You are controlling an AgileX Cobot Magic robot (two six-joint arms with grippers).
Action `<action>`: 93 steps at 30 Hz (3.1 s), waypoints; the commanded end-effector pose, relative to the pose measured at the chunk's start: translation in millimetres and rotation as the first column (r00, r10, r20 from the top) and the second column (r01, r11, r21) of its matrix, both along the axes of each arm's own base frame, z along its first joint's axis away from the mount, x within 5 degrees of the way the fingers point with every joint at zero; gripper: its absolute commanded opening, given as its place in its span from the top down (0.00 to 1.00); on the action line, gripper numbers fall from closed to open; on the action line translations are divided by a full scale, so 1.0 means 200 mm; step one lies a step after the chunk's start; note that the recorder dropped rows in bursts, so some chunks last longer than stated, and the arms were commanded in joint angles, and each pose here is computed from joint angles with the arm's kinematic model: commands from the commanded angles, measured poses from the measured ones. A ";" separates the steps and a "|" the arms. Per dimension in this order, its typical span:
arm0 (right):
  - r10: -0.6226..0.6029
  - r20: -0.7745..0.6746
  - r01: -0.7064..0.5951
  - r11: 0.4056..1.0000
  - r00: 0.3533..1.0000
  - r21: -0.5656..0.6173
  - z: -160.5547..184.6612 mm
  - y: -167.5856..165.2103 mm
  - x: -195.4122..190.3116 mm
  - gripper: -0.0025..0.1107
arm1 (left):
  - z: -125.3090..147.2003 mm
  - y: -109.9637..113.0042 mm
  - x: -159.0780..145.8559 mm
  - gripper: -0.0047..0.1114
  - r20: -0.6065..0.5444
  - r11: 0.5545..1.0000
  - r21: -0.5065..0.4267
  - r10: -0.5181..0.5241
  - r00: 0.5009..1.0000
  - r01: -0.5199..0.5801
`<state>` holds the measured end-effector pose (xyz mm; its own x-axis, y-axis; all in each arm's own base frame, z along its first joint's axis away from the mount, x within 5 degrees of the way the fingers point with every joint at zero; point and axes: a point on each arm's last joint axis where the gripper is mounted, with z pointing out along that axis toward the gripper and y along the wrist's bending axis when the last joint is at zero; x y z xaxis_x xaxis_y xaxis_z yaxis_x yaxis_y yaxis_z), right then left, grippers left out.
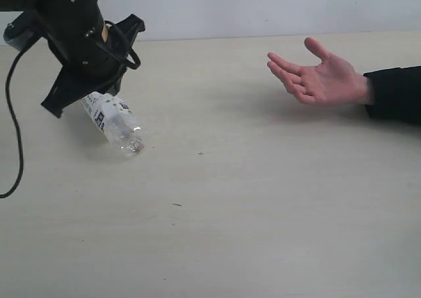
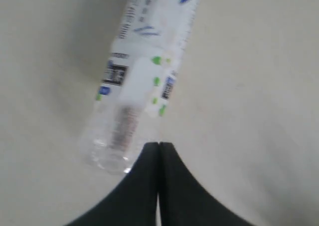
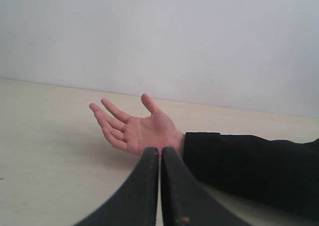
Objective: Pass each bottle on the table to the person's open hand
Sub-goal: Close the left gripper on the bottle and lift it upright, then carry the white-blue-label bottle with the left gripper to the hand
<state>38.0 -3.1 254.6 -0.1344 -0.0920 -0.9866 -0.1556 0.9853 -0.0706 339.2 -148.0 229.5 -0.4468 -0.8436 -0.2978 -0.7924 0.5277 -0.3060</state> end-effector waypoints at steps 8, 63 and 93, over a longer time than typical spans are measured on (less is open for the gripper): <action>-0.001 0.004 0.001 1.000 1.000 0.003 0.00 0.00 0.00 0.95 | -0.04 -0.03 0.03 0.40 0.021 0.997 0.050 -0.060 0.998 0.059; -0.001 0.004 0.001 1.000 1.000 0.003 0.00 0.00 0.00 0.95 | -0.50 0.15 0.24 0.65 -0.096 0.995 -0.051 0.076 0.993 -0.081; -0.001 0.004 0.001 1.000 1.000 0.001 0.00 0.00 0.00 0.95 | 0.01 -0.84 -0.19 0.96 0.451 0.693 -0.077 -0.616 0.645 0.716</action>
